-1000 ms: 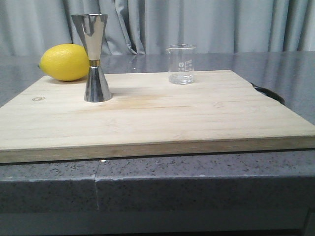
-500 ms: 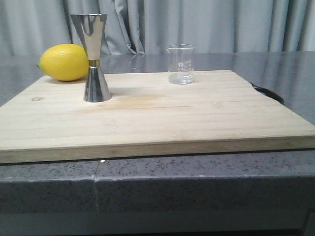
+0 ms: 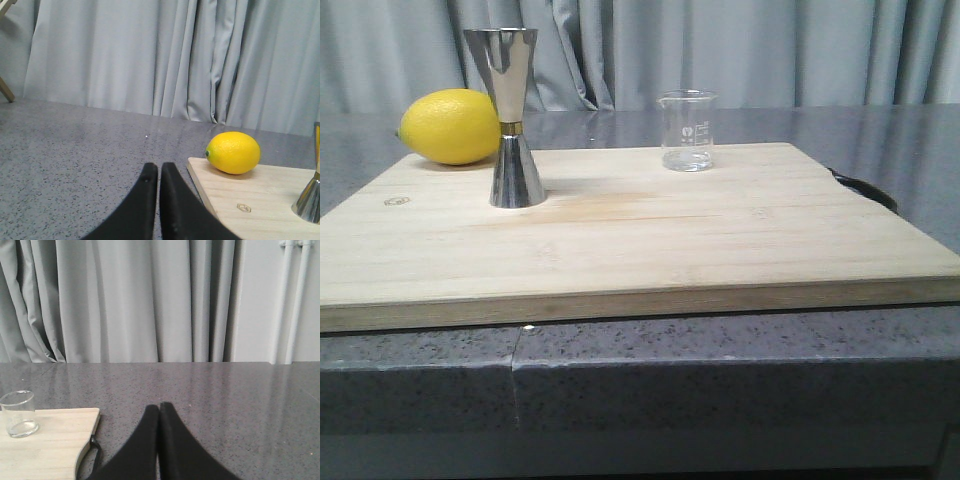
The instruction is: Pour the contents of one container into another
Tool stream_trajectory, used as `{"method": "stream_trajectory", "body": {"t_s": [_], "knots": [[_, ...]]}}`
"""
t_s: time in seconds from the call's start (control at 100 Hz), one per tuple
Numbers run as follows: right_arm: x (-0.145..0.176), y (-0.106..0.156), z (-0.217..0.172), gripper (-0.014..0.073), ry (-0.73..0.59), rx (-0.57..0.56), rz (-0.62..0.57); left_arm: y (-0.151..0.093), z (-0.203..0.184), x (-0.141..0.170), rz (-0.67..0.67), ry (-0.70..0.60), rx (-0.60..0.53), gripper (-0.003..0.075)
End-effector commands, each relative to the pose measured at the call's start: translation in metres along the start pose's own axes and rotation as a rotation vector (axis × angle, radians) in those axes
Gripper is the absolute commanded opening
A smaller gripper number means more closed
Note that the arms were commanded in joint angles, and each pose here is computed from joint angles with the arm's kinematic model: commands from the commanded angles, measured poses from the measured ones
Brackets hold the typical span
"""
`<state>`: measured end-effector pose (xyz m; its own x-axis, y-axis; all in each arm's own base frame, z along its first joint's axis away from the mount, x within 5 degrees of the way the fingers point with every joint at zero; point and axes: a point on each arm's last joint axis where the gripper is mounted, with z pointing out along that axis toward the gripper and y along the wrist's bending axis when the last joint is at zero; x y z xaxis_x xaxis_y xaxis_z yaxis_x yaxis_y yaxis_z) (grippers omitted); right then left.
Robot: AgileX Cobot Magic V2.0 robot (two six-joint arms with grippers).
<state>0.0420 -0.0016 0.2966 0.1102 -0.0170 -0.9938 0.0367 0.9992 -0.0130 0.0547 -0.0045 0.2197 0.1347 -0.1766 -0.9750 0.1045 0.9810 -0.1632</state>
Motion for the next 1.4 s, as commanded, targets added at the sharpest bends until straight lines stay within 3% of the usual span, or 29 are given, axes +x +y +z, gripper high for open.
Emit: {"method": "stream_trajectory", "body": {"t_s": [0.0,0.13,0.31,0.61,0.76,1.39], "knots": [[-0.011,0.0,-0.001,-0.007,-0.097,0.002,-0.007,-0.001,-0.003,-0.005,-0.017,-0.098,0.019,-0.0019],[0.004,0.0,-0.002,-0.007,-0.106,0.005,-0.03,-0.001,-0.003,-0.005,-0.017,-0.098,0.019,-0.0019],[0.048,0.001,-0.001,-0.007,-0.077,0.001,-0.028,-0.001,-0.003,-0.005,-0.017,-0.098,0.019,-0.0019],[0.1,0.001,0.003,-0.007,0.088,-0.002,-0.019,-0.001,-0.003,-0.005,-0.017,-0.098,0.019,-0.0019],[0.106,0.001,0.002,-0.007,0.157,-0.001,-0.019,-0.001,-0.003,-0.005,-0.017,-0.098,0.019,-0.0019],[0.106,0.001,0.002,-0.007,0.157,-0.001,-0.019,-0.001,-0.003,-0.005,-0.017,-0.098,0.019,-0.002]]}}
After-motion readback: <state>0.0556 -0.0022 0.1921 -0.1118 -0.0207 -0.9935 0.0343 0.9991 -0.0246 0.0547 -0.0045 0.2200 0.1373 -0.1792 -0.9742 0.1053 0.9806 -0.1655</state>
